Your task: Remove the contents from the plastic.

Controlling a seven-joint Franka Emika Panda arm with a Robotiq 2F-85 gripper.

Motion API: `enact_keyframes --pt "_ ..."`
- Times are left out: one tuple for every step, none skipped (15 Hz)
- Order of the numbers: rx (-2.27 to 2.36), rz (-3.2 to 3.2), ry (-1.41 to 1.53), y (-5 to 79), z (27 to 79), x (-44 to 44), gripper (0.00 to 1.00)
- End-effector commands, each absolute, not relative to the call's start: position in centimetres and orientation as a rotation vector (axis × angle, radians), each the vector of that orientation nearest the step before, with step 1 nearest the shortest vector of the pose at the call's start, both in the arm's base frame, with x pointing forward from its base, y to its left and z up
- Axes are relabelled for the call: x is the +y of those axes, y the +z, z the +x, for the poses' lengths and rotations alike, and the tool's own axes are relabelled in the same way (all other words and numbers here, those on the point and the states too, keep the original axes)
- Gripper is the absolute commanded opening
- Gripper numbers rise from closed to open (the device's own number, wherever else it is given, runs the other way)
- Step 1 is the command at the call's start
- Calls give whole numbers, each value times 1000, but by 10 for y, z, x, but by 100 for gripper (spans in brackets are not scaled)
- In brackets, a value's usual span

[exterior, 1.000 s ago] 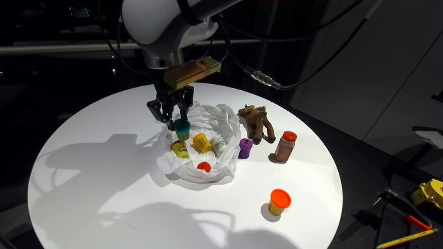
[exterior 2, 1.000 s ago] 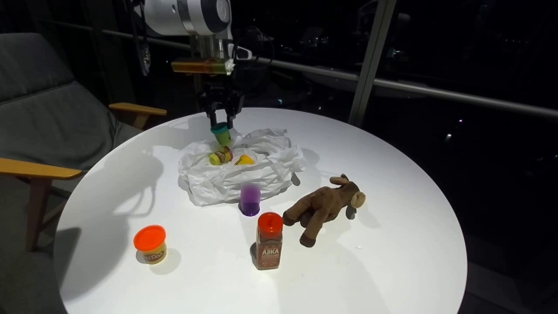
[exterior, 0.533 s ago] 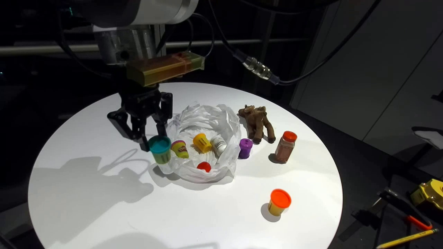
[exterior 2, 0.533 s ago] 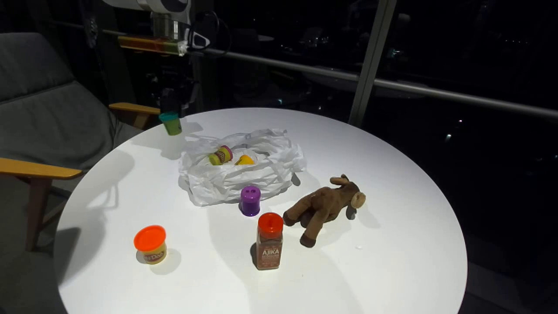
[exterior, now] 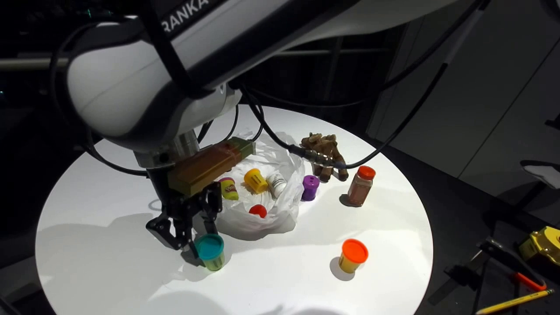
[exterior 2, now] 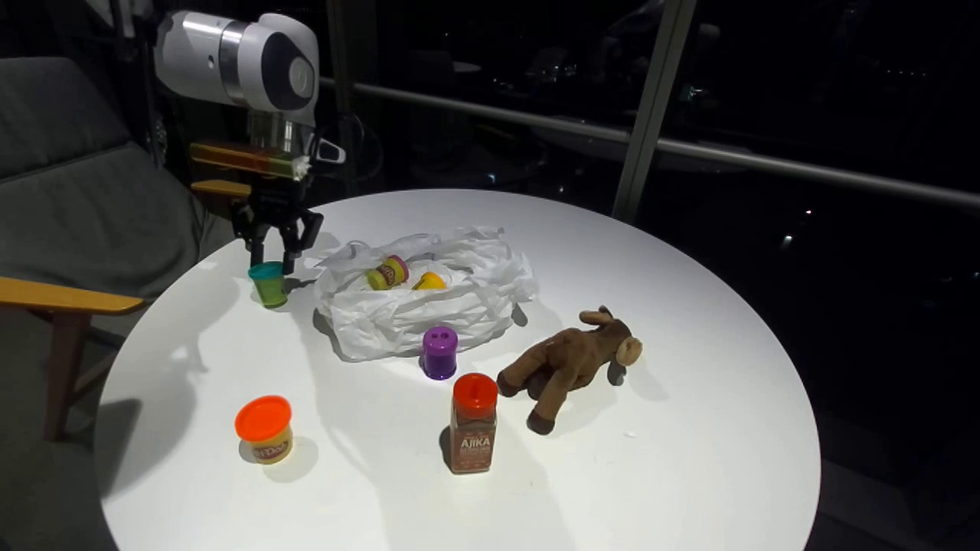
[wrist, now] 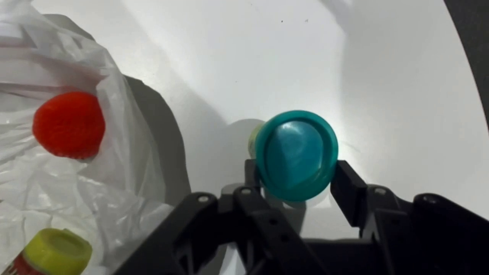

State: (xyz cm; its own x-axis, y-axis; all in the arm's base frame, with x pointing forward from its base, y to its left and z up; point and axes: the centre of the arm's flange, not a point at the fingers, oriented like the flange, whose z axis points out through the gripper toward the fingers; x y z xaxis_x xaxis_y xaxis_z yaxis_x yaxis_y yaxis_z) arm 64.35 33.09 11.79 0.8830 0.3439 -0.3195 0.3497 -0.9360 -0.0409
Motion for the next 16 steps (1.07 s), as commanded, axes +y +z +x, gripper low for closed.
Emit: enact_keyframes --pt "617 3092 -478 127 636 324 25" --pt "621 3103 -443 132 637 322 74" --pt "622 3115 -400 140 637 318 76" --pt "614 3127 -350 147 638 314 81" --pt "594 3142 -286 159 639 308 90" --pt "562 3153 -225 168 641 303 97" --pt "536 3163 -167 177 647 298 100" --pt "510 3153 -128 185 651 288 100" --pt "506 3134 -106 192 656 279 100" --pt "502 3102 -102 196 662 267 100" --pt "487 3077 -109 197 668 254 100" --pt "473 3050 -113 194 674 242 100" --pt "477 3023 -123 188 681 228 100" --pt "469 2997 -129 181 687 216 100" --pt "495 2961 -132 170 691 205 100" --pt "490 2938 -136 160 696 194 100"
